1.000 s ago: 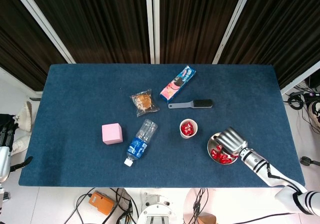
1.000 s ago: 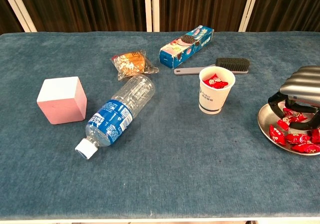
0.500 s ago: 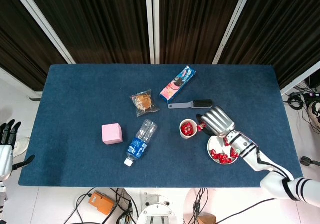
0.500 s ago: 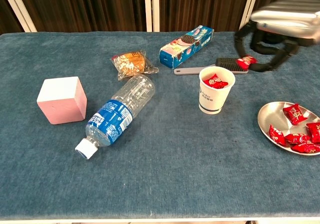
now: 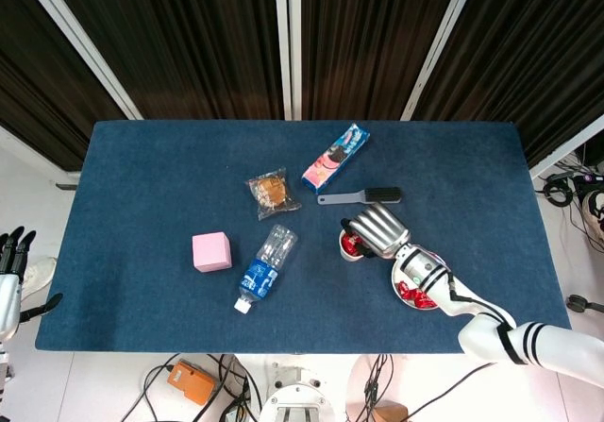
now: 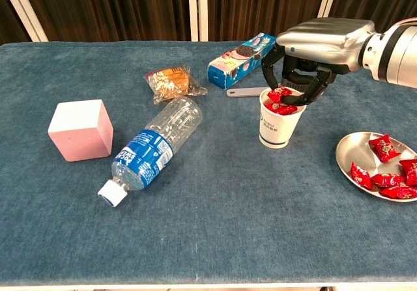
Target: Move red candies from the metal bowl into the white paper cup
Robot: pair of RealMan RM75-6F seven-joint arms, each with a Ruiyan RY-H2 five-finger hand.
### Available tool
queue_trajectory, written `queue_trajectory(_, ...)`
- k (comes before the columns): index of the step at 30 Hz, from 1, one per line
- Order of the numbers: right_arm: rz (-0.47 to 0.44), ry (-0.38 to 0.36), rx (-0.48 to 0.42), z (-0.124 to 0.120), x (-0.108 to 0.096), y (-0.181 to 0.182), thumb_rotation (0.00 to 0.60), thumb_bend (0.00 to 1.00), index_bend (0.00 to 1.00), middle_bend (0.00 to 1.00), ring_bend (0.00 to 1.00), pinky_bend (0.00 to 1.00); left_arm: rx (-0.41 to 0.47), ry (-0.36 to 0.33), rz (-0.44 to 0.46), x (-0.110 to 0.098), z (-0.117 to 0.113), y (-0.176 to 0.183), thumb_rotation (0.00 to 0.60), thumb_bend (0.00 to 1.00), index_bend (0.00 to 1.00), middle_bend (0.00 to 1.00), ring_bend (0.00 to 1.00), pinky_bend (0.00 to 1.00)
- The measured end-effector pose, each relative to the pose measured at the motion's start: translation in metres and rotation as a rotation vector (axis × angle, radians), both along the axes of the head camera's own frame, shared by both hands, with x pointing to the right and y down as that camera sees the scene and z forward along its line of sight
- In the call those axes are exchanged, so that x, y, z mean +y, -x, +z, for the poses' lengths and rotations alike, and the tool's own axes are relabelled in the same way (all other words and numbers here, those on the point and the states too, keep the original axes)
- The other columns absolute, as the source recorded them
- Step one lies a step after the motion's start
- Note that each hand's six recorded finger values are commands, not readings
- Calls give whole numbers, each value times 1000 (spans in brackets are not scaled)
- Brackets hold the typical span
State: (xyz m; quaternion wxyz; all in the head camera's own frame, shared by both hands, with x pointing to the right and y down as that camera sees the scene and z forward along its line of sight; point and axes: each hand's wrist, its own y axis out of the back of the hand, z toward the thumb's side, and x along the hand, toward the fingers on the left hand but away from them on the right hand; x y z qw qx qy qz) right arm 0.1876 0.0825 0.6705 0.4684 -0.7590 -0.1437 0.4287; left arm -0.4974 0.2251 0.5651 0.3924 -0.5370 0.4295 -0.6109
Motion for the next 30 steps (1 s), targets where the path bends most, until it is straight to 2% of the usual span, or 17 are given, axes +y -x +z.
queue_trajectory(8,13,1,18,0,1,-6,600,511,487,932,1000,1000,5,0,5,-1,2,-1,600,7,0,0,0,0)
queue_trajectory(14,39,-23,8,-8,-2,-15,600,439,472,931,1000,1000,4,-1,6,-2,2,-1,600,7,0,0,0,0)
queue_trajectory(17,75,-45,-3,-18,-3,-26,600,438,476,932,1000,1000,7,-1,11,-3,2,-3,600,7,0,0,0,0)
queue_trajectory(20,130,-65,17,-28,-1,-54,600,422,479,932,1000,1000,9,1,16,-4,4,-3,600,7,0,0,0,0)
queue_trajectory(24,212,-66,98,-37,15,-104,600,373,490,932,1000,1000,16,1,22,-6,6,-5,600,7,0,0,0,0)
queue_trajectory(30,224,6,234,-24,48,-149,600,344,491,932,1000,1000,27,3,33,-6,9,-10,600,7,0,0,0,0)
